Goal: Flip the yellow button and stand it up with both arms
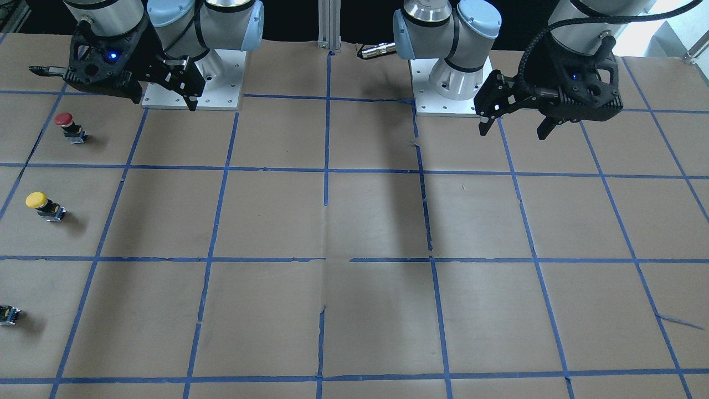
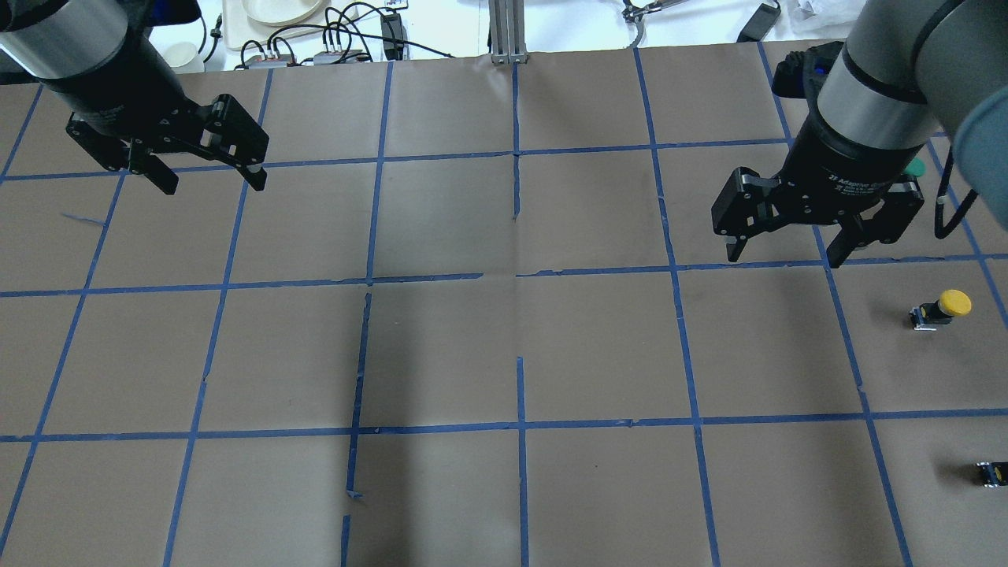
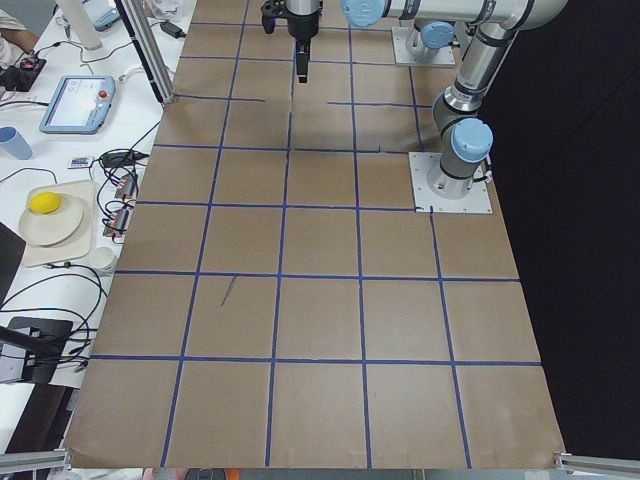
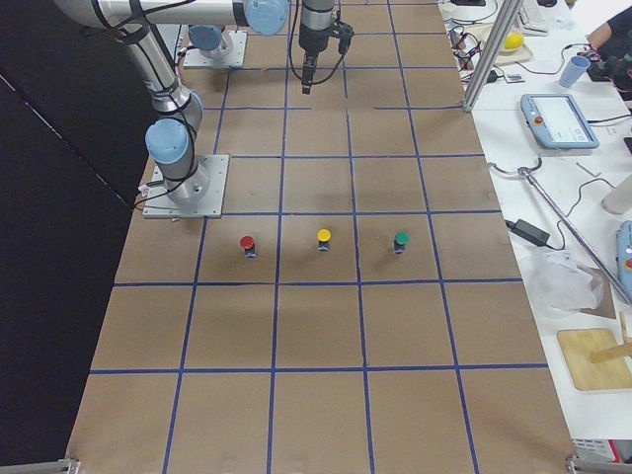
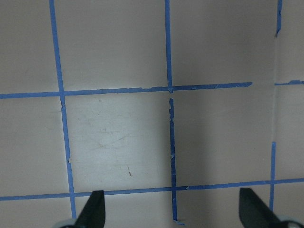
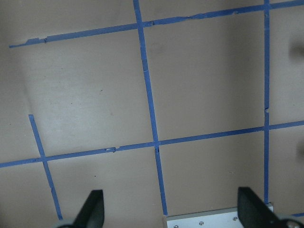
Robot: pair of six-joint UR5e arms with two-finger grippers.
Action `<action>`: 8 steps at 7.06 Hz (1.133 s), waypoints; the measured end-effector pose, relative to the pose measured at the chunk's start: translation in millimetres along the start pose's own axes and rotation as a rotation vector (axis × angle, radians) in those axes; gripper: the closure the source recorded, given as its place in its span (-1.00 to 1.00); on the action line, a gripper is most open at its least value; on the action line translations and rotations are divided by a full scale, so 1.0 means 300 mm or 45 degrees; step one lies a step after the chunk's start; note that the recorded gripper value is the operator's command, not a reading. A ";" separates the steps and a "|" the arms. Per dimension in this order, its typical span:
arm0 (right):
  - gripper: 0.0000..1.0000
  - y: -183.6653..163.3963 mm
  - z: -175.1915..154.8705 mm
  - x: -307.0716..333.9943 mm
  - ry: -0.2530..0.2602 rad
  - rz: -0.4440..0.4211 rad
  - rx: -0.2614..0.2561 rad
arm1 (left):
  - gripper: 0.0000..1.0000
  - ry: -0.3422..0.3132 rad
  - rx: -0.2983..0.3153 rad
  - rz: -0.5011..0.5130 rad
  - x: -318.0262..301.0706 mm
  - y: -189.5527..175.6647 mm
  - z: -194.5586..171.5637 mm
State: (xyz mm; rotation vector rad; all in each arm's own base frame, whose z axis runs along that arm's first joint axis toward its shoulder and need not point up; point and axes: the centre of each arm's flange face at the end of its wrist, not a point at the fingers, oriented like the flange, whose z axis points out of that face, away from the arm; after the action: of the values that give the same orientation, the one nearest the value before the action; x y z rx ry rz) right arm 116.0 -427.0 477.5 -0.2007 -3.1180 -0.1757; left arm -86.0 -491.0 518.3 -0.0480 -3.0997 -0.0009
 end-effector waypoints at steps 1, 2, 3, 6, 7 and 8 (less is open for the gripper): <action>-1.00 -0.007 0.008 0.006 -0.006 -0.001 -0.002 | -0.99 -0.001 0.000 0.000 0.000 0.000 0.000; -1.00 -0.014 0.010 0.007 -0.010 0.001 0.006 | -0.99 -0.002 0.001 0.001 0.000 0.000 0.000; -1.00 -0.019 0.009 0.001 -0.016 0.002 0.023 | -0.99 -0.002 0.002 0.001 0.000 0.000 -0.001; -1.00 -0.005 0.011 -0.055 -0.016 -0.048 0.045 | -0.99 -0.007 -0.001 0.000 0.001 0.003 -0.002; -1.00 -0.004 0.009 -0.059 -0.011 -0.058 0.051 | -0.99 -0.013 0.000 -0.004 0.002 0.007 -0.009; -1.00 -0.006 0.006 -0.054 -0.009 -0.067 0.056 | -0.99 -0.016 -0.002 -0.005 0.004 0.011 -0.012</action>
State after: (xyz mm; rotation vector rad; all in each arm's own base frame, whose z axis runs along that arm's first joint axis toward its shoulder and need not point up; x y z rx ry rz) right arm 131.8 -430.5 475.2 -0.1196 -3.1322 -0.1072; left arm -86.9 -487.8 522.0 -0.0417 -3.1124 -0.0028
